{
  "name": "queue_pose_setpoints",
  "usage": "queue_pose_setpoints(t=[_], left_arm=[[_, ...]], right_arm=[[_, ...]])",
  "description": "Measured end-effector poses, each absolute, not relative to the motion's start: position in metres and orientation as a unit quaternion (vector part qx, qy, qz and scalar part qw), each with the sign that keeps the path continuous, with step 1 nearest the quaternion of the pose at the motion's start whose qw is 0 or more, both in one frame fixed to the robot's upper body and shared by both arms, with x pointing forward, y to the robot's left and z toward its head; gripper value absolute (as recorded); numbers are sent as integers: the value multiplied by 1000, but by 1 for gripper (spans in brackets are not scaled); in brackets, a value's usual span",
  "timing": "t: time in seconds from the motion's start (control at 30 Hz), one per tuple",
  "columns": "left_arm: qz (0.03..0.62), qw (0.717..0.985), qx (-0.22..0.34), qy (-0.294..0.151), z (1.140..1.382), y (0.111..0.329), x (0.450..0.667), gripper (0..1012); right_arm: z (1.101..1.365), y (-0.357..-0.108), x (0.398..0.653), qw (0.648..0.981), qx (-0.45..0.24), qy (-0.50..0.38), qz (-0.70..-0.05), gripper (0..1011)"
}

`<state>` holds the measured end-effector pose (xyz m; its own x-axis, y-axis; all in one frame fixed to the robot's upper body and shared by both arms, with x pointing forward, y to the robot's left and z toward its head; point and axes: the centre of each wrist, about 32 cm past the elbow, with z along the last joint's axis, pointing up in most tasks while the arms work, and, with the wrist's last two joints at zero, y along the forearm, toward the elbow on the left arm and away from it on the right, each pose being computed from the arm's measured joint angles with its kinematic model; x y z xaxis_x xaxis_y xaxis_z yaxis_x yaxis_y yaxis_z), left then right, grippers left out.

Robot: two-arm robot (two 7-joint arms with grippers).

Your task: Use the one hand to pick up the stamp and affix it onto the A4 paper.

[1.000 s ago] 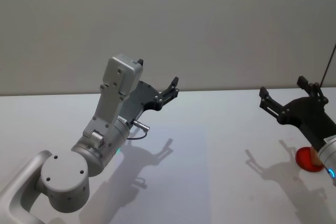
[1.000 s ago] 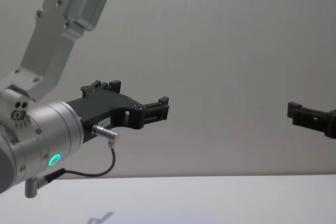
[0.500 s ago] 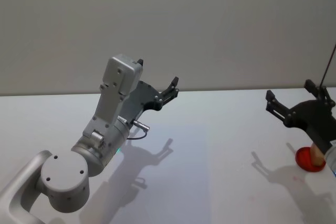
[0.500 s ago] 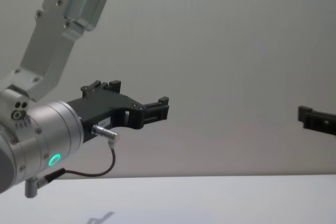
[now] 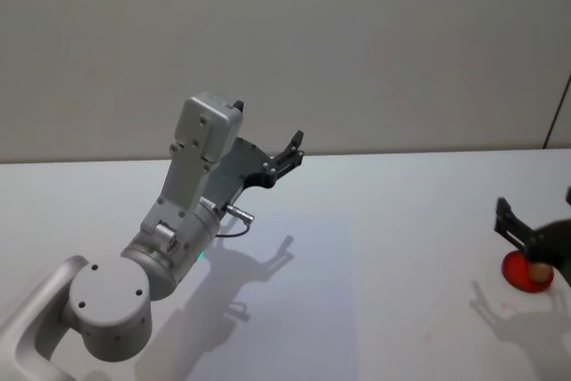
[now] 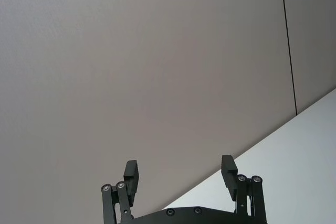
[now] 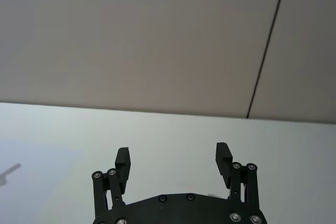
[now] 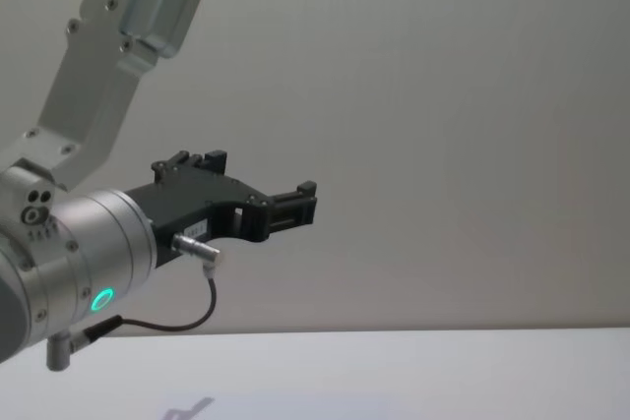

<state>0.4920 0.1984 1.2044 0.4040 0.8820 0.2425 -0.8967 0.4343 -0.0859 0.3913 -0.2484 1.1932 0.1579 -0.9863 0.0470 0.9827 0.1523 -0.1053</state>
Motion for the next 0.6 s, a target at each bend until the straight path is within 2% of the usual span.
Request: queue_pose_setpoints(t=[0.27, 0.6], left_arm=[[531, 837, 29, -126, 1204, 198, 492, 1001], [531, 837, 29, -126, 1204, 198, 492, 1001]], right_arm=[[1182, -257, 367, 727, -65, 43, -682, 1001], [1169, -267, 355, 696, -41, 56, -715, 1001]])
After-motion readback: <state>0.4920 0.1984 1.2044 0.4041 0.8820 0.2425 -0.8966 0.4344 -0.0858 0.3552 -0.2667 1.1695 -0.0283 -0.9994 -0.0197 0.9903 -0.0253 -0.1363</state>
